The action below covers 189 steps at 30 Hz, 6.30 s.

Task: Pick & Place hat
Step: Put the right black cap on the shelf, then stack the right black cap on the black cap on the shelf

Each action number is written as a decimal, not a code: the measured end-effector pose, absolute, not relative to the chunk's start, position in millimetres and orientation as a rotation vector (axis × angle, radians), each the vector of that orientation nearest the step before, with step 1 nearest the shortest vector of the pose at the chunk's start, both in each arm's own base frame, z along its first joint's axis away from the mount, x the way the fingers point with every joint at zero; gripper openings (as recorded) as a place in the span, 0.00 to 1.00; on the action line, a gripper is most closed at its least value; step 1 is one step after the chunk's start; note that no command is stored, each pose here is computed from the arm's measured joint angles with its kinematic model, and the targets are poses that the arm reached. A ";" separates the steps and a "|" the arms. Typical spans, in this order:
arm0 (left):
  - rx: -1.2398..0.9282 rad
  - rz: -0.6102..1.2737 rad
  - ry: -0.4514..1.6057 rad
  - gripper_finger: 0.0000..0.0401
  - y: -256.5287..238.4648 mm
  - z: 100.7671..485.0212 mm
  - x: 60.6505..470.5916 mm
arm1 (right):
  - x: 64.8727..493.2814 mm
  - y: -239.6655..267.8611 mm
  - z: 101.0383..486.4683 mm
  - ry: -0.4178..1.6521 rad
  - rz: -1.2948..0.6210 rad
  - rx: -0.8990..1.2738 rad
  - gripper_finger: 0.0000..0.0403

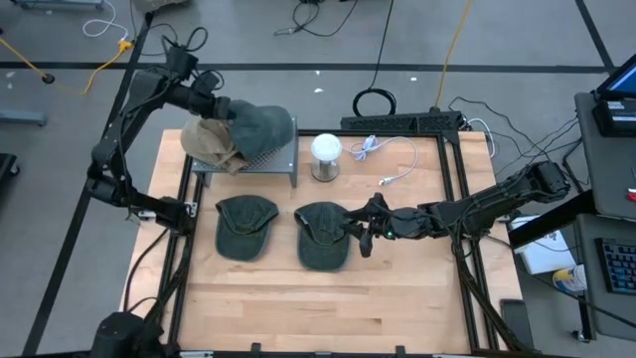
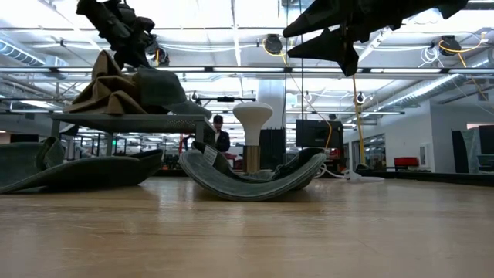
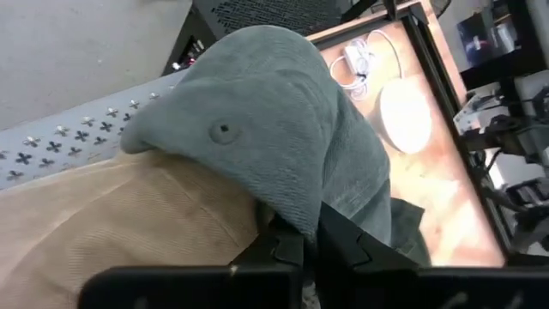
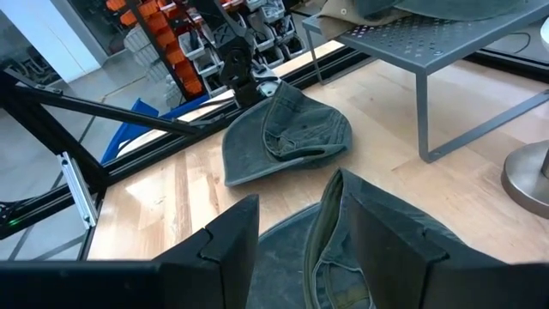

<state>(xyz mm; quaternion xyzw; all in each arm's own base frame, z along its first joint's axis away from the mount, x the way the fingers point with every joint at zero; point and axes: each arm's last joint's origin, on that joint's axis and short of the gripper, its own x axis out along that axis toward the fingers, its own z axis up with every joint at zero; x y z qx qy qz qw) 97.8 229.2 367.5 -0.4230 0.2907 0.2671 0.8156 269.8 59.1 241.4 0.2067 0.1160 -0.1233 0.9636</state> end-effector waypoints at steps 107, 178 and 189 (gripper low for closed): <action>0.075 0.650 1.004 0.52 191.9 309.9 289.1 | 272.3 46.5 239.8 0.261 -0.246 0.377 0.42; -0.781 0.183 0.849 0.52 -33.7 360.9 291.5 | 258.5 72.0 137.9 0.489 -0.436 1.545 0.42; -0.769 0.193 0.896 0.52 -33.6 357.8 288.2 | 292.2 70.7 127.8 0.514 -0.467 1.514 0.42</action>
